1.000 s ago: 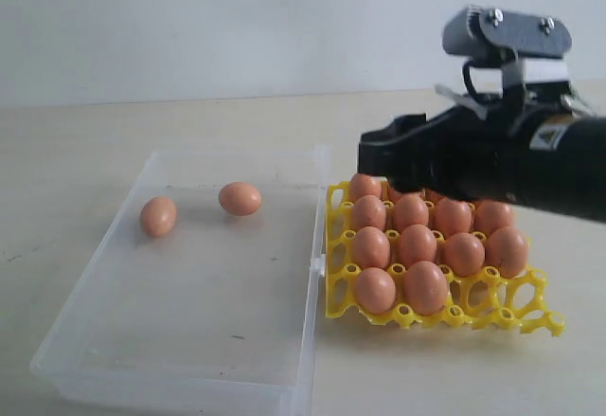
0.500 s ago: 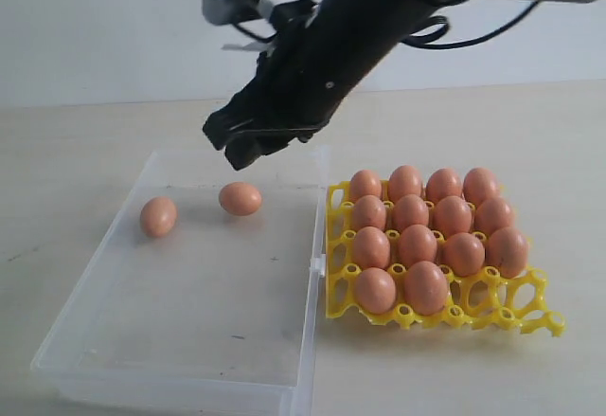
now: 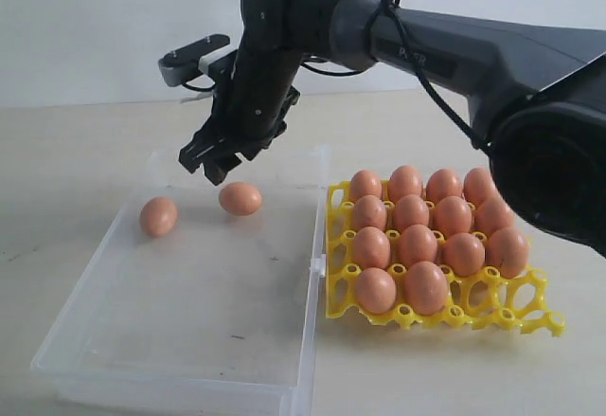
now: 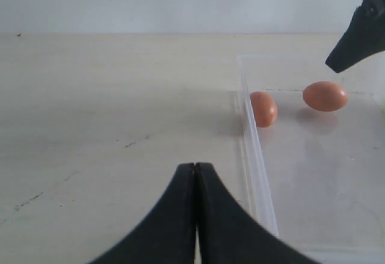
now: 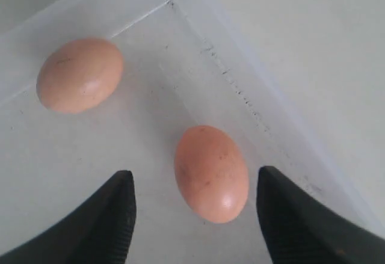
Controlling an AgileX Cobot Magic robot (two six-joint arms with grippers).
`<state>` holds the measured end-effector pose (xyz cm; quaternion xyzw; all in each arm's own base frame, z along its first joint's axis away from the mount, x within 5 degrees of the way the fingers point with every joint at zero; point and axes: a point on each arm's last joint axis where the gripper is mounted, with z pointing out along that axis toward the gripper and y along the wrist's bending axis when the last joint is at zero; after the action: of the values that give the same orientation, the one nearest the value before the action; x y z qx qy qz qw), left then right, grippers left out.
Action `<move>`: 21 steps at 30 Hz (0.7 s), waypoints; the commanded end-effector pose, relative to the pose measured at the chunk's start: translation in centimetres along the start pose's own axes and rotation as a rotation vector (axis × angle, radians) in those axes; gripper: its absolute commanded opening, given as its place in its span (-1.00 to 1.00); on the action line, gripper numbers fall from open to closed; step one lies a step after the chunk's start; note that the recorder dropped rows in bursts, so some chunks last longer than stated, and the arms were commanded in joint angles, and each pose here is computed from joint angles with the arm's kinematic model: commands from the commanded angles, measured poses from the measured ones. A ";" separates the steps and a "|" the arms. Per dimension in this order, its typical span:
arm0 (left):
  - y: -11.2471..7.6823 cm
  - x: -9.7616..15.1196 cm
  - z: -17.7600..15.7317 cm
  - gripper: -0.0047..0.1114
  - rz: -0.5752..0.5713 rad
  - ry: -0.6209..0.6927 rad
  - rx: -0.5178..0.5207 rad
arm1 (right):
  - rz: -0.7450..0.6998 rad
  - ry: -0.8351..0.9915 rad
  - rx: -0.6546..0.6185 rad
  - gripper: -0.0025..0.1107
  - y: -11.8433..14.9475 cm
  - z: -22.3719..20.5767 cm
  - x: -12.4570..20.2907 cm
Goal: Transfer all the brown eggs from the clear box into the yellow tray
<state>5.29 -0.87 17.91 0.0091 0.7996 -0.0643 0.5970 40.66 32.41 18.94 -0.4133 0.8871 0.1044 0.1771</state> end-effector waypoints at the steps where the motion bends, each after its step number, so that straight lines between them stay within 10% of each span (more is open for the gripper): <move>1: 0.0 -0.2 -0.1 -0.92 0.000 -0.014 0.000 | -0.056 0.029 -0.017 0.07 0.6 1.1 0.2; 21: 0.0 -0.2 -0.1 -0.92 0.003 -0.014 0.000 | -0.134 0.038 0.029 0.07 1.5 5.6 0.7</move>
<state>5.29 -0.87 17.91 0.0091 0.7996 -0.0643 0.5970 40.31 34.67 14.83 -0.4649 0.8623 0.0797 0.1843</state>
